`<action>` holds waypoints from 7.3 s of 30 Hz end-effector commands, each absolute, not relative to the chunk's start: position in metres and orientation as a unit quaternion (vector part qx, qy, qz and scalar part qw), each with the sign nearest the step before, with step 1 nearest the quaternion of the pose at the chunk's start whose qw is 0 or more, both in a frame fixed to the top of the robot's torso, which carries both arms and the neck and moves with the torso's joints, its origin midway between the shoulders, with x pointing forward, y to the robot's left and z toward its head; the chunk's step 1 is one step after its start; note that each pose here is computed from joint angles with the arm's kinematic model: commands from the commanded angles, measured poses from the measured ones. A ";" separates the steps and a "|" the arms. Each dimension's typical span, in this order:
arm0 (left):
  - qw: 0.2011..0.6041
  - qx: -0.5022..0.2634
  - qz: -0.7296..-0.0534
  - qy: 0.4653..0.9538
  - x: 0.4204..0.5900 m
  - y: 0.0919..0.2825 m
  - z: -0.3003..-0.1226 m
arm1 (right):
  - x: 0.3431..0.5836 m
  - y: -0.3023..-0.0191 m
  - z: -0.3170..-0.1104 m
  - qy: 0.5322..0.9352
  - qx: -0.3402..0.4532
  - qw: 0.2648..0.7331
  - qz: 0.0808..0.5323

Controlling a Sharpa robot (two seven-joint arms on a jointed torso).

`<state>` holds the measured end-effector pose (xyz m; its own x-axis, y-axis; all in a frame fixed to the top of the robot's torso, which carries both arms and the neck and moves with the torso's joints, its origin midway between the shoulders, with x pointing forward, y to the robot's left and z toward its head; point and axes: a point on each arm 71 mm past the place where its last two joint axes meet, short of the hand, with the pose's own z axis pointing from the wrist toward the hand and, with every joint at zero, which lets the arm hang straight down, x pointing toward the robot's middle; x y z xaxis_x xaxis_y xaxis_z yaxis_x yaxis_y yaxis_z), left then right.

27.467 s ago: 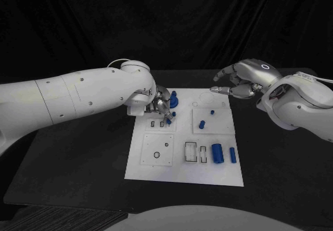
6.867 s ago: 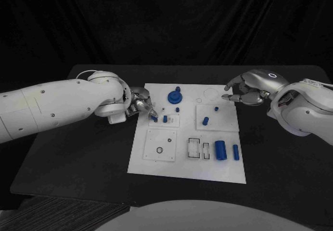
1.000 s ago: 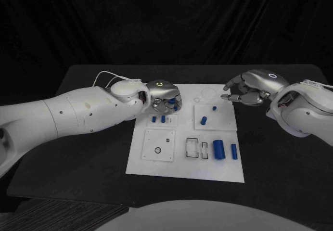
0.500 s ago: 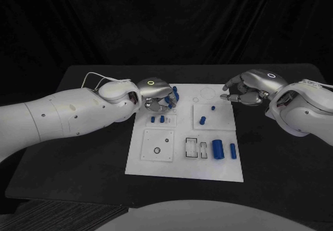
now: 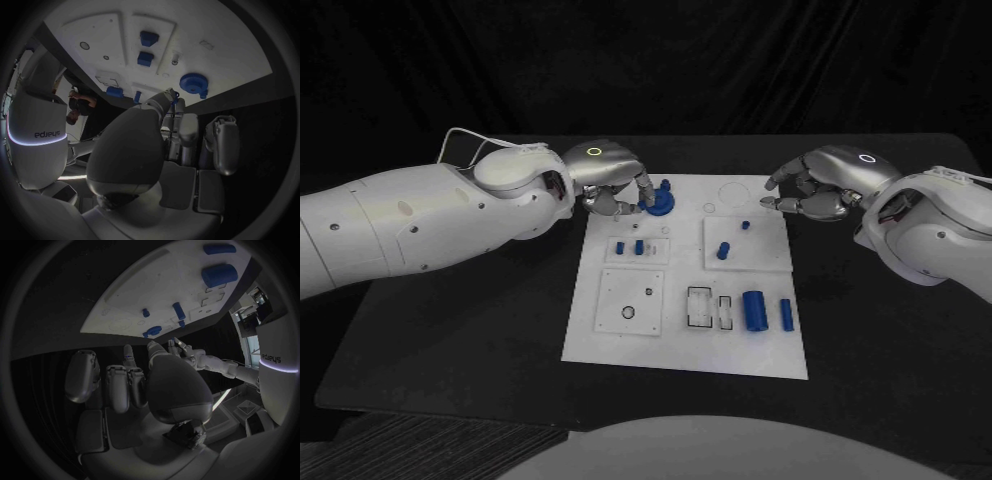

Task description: Assemble the parts on the task board

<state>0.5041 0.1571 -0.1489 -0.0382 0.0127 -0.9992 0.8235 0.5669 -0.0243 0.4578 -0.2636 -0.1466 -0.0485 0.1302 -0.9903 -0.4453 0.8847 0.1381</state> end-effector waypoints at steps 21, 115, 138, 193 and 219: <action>0.572 0.328 -0.319 0.681 0.506 0.159 -0.168 | 0.458 -0.262 -0.151 0.702 -0.113 0.672 0.210; 0.464 -0.089 -0.650 0.596 0.494 0.252 -0.125 | 0.454 -0.240 -0.094 0.699 -0.251 0.657 0.128; 0.318 -0.221 -0.754 0.531 0.476 0.244 -0.133 | 0.460 -0.220 -0.137 0.709 -0.334 0.610 0.115; 0.284 -0.236 -0.740 0.563 0.476 0.247 -0.150 | 0.471 -0.218 -0.184 0.710 -0.340 0.597 0.153; 0.276 -0.243 -0.728 0.579 0.477 0.248 -0.155 | 0.466 -0.221 -0.173 0.677 -0.331 0.634 0.174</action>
<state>0.4776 0.2494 -0.1543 -0.7211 -0.6925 0.0219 0.1310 -0.1673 -0.9772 0.4665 -0.2229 -0.1786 -0.0229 -0.2573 -0.9661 -0.6619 0.7281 -0.1783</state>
